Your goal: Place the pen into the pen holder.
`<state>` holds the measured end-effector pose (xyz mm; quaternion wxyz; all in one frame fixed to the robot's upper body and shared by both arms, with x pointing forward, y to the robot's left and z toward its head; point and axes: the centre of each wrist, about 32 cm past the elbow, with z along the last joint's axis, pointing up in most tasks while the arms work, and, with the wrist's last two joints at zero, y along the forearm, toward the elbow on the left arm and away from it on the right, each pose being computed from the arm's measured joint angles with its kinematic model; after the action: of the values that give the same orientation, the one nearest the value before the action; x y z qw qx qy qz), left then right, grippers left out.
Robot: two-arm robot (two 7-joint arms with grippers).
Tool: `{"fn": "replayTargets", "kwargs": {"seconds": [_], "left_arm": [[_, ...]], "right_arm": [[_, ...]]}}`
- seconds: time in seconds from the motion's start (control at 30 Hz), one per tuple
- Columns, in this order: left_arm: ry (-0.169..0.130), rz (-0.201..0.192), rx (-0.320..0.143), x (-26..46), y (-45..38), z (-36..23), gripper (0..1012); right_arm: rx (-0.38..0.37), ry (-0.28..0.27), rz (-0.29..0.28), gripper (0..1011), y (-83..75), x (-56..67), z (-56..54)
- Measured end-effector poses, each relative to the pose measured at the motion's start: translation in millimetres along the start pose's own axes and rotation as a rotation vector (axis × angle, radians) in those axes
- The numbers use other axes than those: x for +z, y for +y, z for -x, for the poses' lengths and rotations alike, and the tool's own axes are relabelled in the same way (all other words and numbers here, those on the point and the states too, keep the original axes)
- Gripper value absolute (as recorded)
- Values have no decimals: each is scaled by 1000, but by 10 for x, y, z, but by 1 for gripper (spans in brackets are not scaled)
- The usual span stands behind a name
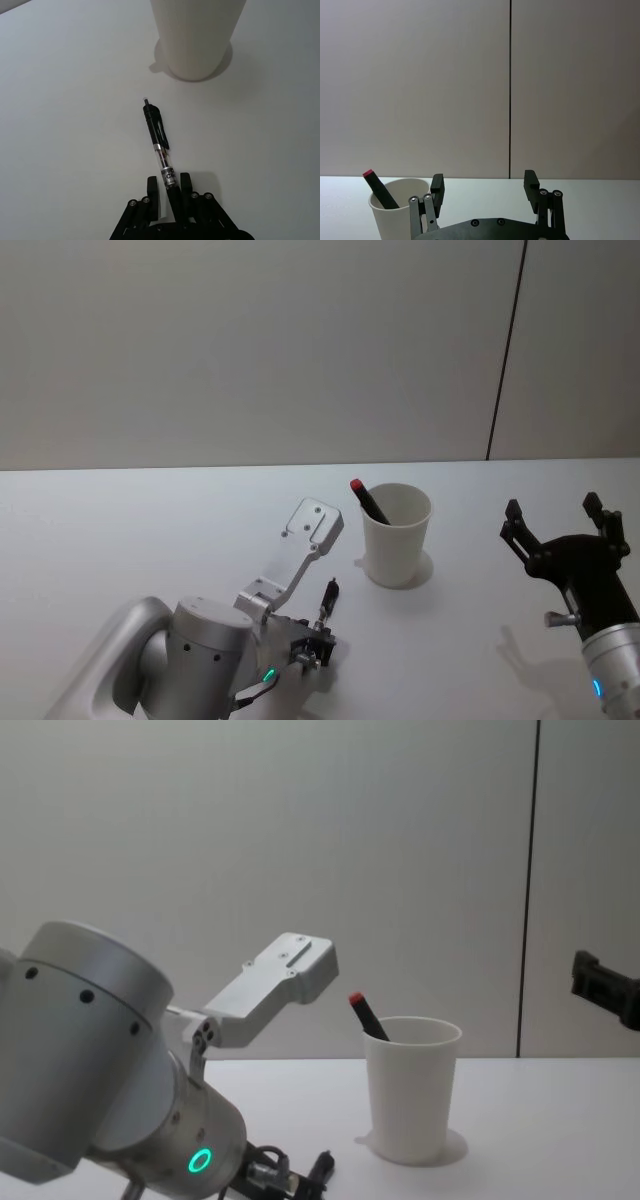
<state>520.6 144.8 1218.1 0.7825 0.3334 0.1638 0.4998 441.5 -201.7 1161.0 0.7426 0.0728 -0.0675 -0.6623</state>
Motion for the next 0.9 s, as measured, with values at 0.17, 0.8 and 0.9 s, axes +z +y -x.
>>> {"fn": "replayTargets", "kwargs": {"seconds": [0.17, 0.8, 0.9], "left_arm": [[0, -5, 1, -7, -8, 2, 249], [-2, 25, 47, -53, 3, -32, 138], [-5, 49, 66, -49, 25, -48, 138]], "right_arm": [[0, 0, 0, 1002, 0, 0, 0], [0, 0, 0, 1002, 0, 0, 0], [0, 0, 0, 1002, 0, 0, 0]]}}
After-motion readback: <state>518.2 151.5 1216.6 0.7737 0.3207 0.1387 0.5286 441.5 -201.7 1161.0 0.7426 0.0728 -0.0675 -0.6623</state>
